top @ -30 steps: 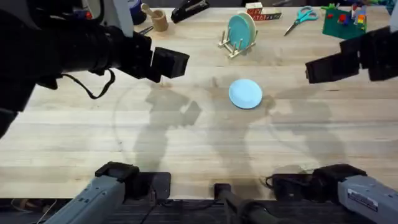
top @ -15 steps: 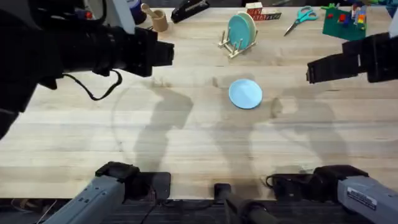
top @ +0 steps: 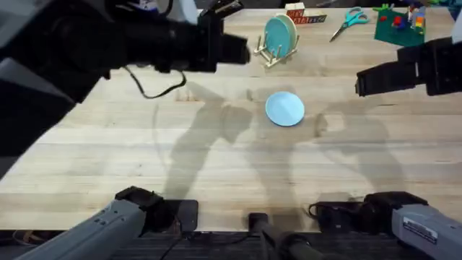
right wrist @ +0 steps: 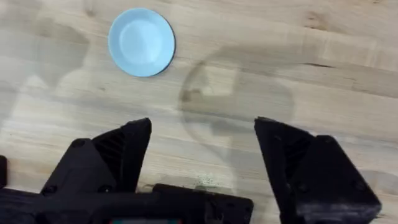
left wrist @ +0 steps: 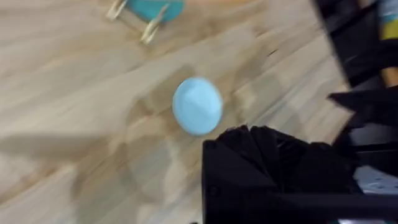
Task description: Pick up the plates from the table one by one and place each into a slot on the dish rack.
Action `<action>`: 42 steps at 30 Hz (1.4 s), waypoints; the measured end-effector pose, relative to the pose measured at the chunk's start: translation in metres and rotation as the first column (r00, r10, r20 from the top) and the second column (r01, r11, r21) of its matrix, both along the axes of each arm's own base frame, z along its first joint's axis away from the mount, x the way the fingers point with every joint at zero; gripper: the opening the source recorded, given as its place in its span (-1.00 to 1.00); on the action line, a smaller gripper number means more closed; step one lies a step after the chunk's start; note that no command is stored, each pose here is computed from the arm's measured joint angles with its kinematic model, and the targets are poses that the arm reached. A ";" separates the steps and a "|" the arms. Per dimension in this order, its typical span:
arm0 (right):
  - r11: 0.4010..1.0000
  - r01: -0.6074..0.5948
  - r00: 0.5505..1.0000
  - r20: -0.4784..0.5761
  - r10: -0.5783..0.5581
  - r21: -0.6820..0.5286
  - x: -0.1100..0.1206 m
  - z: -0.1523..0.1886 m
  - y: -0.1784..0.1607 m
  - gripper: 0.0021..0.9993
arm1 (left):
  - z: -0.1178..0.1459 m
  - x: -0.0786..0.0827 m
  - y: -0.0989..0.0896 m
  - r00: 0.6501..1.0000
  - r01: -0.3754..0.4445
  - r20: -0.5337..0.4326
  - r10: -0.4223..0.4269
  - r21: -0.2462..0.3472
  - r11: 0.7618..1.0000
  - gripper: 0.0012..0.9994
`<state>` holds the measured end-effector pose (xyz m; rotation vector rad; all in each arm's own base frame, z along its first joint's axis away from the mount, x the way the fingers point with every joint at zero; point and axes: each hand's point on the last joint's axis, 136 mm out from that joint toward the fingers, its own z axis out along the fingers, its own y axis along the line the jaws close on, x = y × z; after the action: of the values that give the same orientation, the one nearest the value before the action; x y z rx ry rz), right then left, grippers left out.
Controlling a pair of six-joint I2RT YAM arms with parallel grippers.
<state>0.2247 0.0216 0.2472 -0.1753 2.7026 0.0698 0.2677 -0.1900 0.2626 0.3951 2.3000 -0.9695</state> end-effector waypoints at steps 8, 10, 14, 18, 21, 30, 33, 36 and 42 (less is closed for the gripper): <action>1.000 0.003 1.000 0.000 -0.003 0.002 0.000 0.000 0.000 0.99 | -0.010 0.008 -0.027 0.998 0.062 0.020 -0.059 -0.215 0.975 -0.92; 1.000 0.003 1.000 0.001 -0.003 0.002 0.000 0.000 0.000 0.99 | -0.019 0.008 -0.031 0.998 0.067 0.012 -0.066 -0.254 0.965 -0.92; 1.000 0.003 1.000 0.002 -0.003 0.002 0.000 0.000 0.000 0.99 | -0.044 0.001 -0.041 0.994 0.068 -0.058 -0.090 -0.301 0.951 -0.92; 1.000 0.002 1.000 0.002 -0.002 0.004 0.000 0.000 0.001 0.99 | -0.071 -0.006 -0.057 0.980 0.081 -0.148 -0.131 -0.306 0.949 -0.92; 1.000 0.002 1.000 0.002 -0.002 0.004 0.000 0.000 0.001 0.99 | -0.085 -0.008 -0.069 0.969 0.097 -0.188 -0.160 -0.307 0.947 -0.92; 1.000 -0.003 1.000 0.004 0.003 0.016 0.001 0.001 0.003 0.99 | -0.120 -0.004 -0.085 0.944 0.111 -0.266 -0.197 -0.305 0.946 -0.92; 1.000 -0.006 1.000 0.006 0.006 0.021 0.001 0.001 0.004 0.99 | -0.130 -0.001 -0.088 0.937 0.116 -0.280 -0.207 -0.308 0.944 -0.92; 1.000 -0.006 1.000 0.006 0.006 0.022 0.001 0.001 0.004 0.99 | -0.137 0.003 -0.091 0.935 0.128 -0.276 -0.221 -0.318 0.939 -0.92; 1.000 -0.007 1.000 0.006 0.006 0.023 0.001 0.001 0.004 0.99 | -0.158 0.005 -0.098 0.918 0.149 -0.303 -0.256 -0.334 0.931 -0.92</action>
<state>0.2261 0.0256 0.2482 -0.1773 2.6940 0.1015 0.2728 -0.2875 0.1044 0.3633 2.3849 -1.5859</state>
